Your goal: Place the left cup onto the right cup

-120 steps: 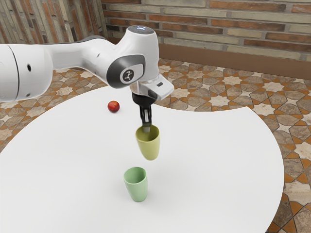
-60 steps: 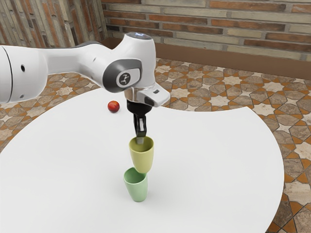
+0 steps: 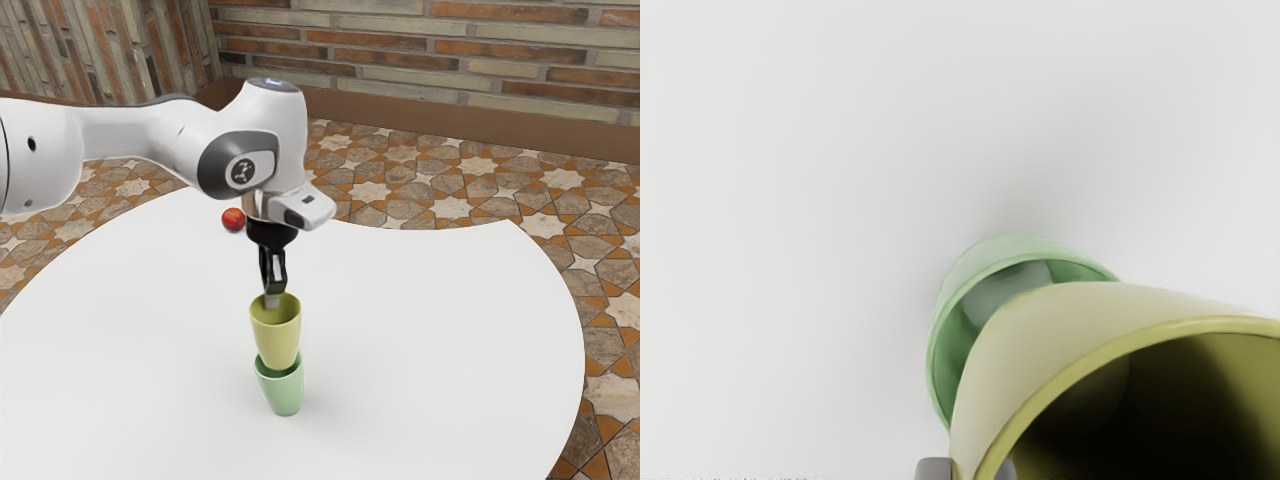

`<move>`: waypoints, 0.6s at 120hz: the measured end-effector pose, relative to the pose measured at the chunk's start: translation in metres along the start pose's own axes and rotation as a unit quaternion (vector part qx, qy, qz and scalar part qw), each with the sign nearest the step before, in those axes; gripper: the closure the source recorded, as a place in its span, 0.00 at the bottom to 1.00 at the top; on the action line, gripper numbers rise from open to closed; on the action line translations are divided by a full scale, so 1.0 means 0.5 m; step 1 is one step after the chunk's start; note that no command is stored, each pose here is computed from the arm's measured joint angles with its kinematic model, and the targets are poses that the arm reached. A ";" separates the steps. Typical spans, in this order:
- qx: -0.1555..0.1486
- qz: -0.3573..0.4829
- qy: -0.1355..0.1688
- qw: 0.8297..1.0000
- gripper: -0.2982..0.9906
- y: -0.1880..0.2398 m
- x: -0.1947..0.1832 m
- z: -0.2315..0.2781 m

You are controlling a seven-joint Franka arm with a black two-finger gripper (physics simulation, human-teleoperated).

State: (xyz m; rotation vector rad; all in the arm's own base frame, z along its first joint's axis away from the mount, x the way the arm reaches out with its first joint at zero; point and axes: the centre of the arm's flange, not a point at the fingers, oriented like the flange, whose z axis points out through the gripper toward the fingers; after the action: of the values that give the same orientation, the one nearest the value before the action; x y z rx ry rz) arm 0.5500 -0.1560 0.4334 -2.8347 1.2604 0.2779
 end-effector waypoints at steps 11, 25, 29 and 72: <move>-0.004 -0.002 -0.005 1.000 0.84 0.000 0.001 0.014; -0.008 -0.007 -0.009 1.000 0.84 -0.008 0.001 0.028; -0.008 -0.009 -0.009 1.000 0.84 -0.011 0.000 0.030; -0.010 -0.009 -0.016 1.000 0.75 -0.012 0.015 0.053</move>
State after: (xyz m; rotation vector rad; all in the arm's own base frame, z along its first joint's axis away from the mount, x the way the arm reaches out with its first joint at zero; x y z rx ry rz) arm 0.5555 -0.1548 0.4055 -2.8445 1.2310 0.3361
